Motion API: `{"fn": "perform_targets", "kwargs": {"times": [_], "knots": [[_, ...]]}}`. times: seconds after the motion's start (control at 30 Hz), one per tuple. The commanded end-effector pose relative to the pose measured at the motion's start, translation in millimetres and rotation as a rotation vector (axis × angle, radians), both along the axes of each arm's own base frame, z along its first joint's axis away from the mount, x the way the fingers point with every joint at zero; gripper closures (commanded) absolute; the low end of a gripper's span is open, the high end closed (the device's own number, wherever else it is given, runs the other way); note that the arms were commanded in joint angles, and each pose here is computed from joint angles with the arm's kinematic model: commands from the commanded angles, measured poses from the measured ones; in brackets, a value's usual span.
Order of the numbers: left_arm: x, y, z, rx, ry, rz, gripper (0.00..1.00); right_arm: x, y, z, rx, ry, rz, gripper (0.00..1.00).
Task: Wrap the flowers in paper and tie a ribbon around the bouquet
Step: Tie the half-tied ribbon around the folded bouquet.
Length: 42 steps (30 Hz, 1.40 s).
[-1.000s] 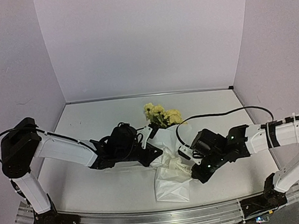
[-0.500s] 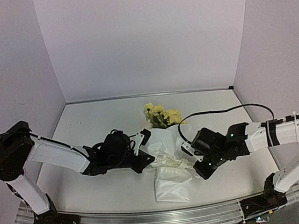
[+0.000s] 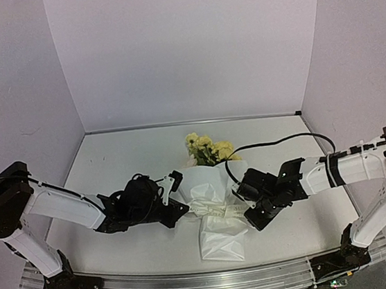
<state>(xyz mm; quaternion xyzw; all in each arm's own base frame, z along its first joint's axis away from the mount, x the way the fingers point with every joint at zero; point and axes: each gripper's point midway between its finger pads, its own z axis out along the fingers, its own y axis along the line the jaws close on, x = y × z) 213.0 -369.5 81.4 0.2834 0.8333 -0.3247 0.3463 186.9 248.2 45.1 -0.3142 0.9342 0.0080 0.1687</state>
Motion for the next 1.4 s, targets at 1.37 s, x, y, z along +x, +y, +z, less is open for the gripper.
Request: {"fn": "perform_targets", "kwargs": {"times": [1.37], "knots": [[43,76,-15,0.002,0.062,0.360,1.00,-1,-39,-14,-0.112,0.028,-0.181,1.00]]}}
